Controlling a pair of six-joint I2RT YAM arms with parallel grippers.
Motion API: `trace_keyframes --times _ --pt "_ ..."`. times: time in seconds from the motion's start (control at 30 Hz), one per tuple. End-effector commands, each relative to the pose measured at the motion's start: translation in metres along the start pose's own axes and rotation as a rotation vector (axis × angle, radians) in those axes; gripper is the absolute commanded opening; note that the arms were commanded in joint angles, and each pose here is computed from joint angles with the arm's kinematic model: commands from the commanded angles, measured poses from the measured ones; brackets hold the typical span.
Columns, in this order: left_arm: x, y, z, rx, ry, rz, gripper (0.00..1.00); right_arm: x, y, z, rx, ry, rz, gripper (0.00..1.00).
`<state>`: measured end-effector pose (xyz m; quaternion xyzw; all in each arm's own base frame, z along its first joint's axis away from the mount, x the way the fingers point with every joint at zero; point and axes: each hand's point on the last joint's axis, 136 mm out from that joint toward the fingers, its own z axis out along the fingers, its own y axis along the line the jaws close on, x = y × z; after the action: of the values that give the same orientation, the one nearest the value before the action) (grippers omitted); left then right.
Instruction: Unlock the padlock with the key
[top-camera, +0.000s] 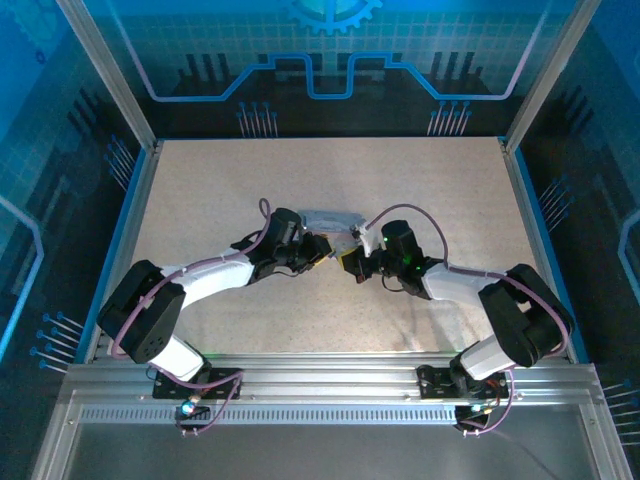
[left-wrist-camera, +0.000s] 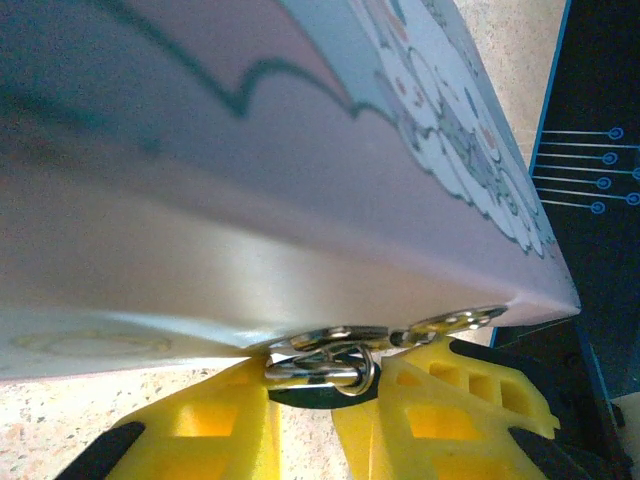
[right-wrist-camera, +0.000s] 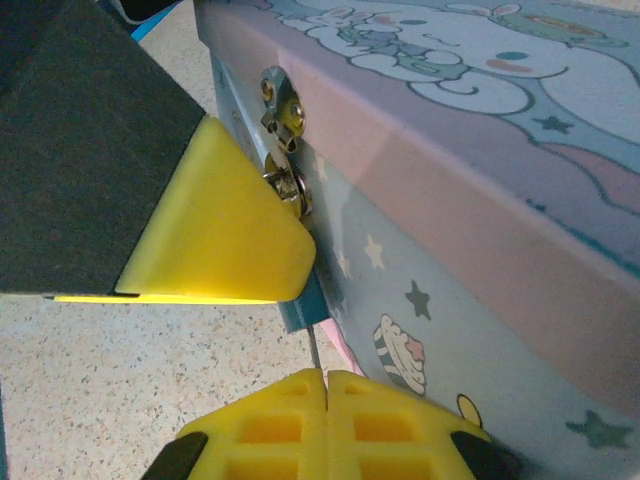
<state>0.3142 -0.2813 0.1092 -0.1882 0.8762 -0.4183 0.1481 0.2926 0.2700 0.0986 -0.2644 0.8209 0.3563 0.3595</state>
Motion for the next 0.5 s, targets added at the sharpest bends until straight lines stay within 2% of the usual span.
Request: trace_keyframes --times 0.0,0.47 --pt "0.0304 -0.0563 -0.0126 0.183 0.161 0.078 0.23 -0.0249 0.0184 -0.0048 -0.033 -0.098 -0.101 0.02" --pt "0.0276 -0.0519 -0.0124 0.167 0.157 0.074 0.24 -0.0156 0.0179 -0.0134 -0.02 -0.086 -0.112 0.02"
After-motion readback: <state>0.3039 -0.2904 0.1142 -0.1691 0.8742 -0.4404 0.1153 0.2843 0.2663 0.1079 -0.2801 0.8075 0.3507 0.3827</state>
